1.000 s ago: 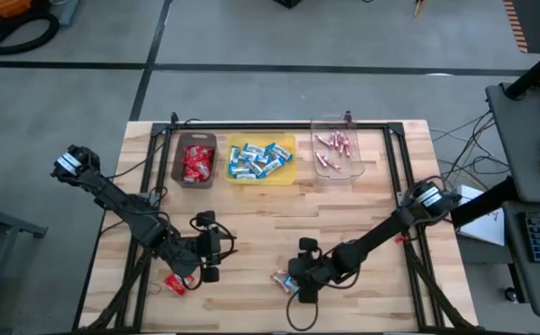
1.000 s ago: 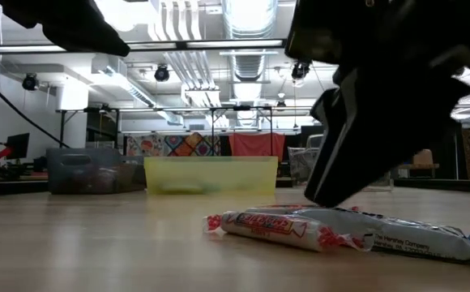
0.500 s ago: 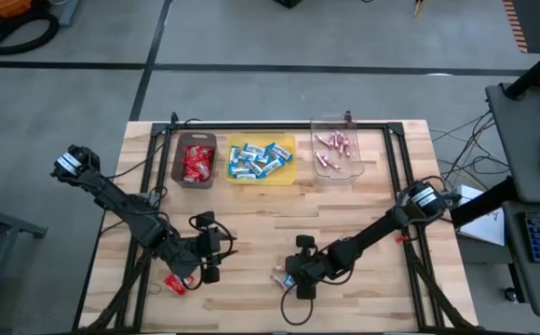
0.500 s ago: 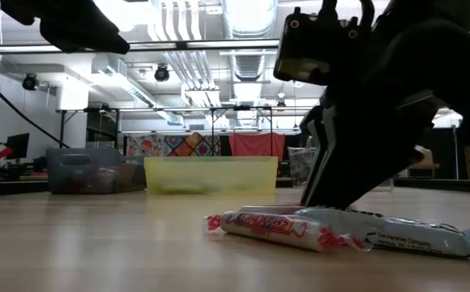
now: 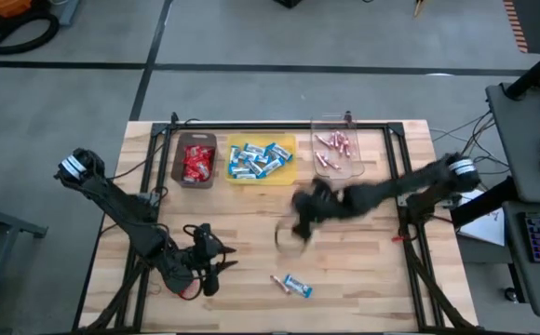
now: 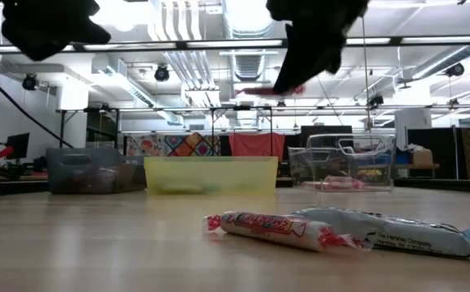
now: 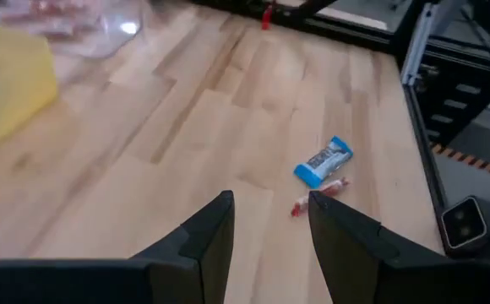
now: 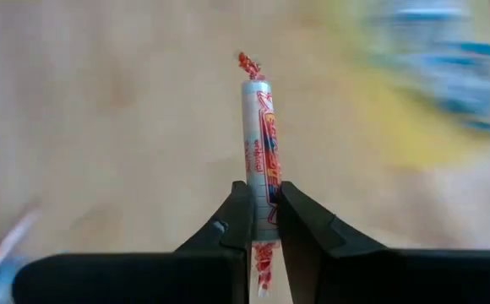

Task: Sort candy
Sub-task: Put the orange candy into the transparent bin, then put the red candy into the black bin

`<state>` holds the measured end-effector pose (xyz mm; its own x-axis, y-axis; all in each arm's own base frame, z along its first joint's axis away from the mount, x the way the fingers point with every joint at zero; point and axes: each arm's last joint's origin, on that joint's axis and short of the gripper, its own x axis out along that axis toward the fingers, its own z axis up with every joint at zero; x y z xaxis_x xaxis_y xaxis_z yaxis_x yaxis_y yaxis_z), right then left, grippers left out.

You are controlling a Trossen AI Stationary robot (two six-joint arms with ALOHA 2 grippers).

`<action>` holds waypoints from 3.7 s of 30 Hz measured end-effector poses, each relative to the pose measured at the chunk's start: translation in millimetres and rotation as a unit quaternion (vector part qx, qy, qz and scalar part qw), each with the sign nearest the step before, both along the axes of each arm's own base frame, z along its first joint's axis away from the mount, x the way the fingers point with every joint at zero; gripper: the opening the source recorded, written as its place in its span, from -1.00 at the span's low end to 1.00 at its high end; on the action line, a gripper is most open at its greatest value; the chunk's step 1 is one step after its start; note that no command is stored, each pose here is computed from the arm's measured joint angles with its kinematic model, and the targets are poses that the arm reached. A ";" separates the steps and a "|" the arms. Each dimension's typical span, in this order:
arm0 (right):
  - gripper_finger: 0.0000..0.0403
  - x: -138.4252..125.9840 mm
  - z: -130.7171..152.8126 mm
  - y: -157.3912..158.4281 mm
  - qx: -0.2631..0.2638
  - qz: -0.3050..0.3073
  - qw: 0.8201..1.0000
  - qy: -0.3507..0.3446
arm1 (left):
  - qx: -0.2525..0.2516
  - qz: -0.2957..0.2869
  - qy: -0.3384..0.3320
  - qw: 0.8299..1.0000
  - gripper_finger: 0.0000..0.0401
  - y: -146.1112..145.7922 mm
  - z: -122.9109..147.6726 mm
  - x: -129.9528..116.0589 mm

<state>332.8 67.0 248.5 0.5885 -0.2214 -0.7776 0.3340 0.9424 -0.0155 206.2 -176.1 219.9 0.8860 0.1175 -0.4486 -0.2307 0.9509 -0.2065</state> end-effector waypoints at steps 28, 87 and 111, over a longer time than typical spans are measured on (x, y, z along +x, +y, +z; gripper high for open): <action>-0.17 -104.7 -1.3 -265.4 0.103 -0.351 0.931 0.014 | -0.105 0.007 0.002 0.994 -0.32 -23.9 -25.2 8.2; -0.25 -56.3 50.7 -114.8 0.093 -0.108 0.988 -0.060 | -0.130 0.056 0.447 0.883 -0.95 -68.2 -25.4 -6.2; -0.28 -63.4 50.8 8.9 0.073 -0.001 0.995 -0.070 | 0.210 0.086 0.395 0.890 -1.00 125.9 103.2 21.3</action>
<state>269.4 75.9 299.3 0.6937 -0.1137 -0.7112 0.3249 0.9307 0.1680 227.4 -50.2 323.1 0.2651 0.5262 -0.8080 -0.2961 0.8419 0.4512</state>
